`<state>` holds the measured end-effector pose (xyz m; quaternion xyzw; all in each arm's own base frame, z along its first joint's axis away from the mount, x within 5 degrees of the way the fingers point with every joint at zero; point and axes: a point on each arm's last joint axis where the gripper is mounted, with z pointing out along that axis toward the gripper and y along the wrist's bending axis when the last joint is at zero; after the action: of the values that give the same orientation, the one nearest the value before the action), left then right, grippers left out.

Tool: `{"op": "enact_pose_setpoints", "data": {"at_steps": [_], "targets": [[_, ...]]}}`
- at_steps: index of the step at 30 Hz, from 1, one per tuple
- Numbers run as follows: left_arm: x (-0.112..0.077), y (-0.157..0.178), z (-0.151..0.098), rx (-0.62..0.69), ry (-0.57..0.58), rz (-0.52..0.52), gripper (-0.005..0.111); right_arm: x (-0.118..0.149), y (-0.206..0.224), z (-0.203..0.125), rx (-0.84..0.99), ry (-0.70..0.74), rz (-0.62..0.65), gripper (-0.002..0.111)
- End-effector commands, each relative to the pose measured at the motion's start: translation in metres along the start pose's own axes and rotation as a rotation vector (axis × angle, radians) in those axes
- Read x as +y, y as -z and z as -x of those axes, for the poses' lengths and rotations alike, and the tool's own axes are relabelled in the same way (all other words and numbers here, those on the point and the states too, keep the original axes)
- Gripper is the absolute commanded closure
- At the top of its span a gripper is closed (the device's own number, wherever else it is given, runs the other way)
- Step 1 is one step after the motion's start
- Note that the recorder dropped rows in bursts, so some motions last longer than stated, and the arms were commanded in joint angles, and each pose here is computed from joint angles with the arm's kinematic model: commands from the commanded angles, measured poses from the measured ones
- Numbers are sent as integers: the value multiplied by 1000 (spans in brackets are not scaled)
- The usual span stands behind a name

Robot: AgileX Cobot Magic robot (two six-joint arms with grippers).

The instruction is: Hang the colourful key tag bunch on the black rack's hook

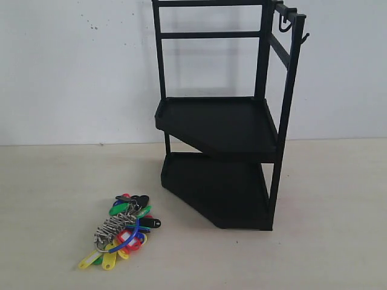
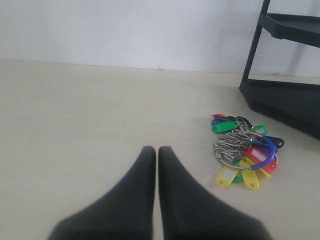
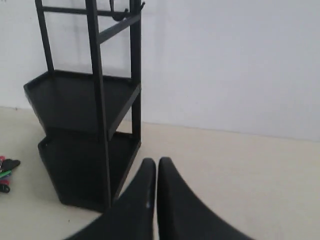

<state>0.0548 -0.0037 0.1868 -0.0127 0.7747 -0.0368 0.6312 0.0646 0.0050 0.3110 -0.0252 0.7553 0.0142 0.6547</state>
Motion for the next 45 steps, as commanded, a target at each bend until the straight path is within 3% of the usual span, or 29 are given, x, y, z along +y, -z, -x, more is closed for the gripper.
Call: {"op": "enact_pose_setpoints", "data": {"at_steps": [1, 6, 10, 19, 29, 33, 35, 45], "targets": [[0, 0, 1, -7, -7, 0, 102, 0, 0, 13, -115, -84, 7, 107], [0, 0, 1, -7, -7, 0, 102, 2, 0, 10, -81, -127, 27, 107], [0, 0, 1, -7, -7, 0, 102, 9, -4, 4, 18, -408, 106, 107], [0, 0, 1, -7, -7, 0, 102, 27, -49, -37, 289, -668, 258, 107], [0, 0, 1, -7, -7, 0, 102, 43, -106, -53, 505, -708, 449, 107], [0, 0, 1, -7, -7, 0, 102, 55, -119, -55, 484, -729, 555, 109], [0, 0, 1, -7, -7, 0, 102, 67, -120, -59, 505, -645, 594, 109], [0, 0, 1, -7, -7, 0, 102, 133, -128, -33, 479, -393, 480, 109]]}}
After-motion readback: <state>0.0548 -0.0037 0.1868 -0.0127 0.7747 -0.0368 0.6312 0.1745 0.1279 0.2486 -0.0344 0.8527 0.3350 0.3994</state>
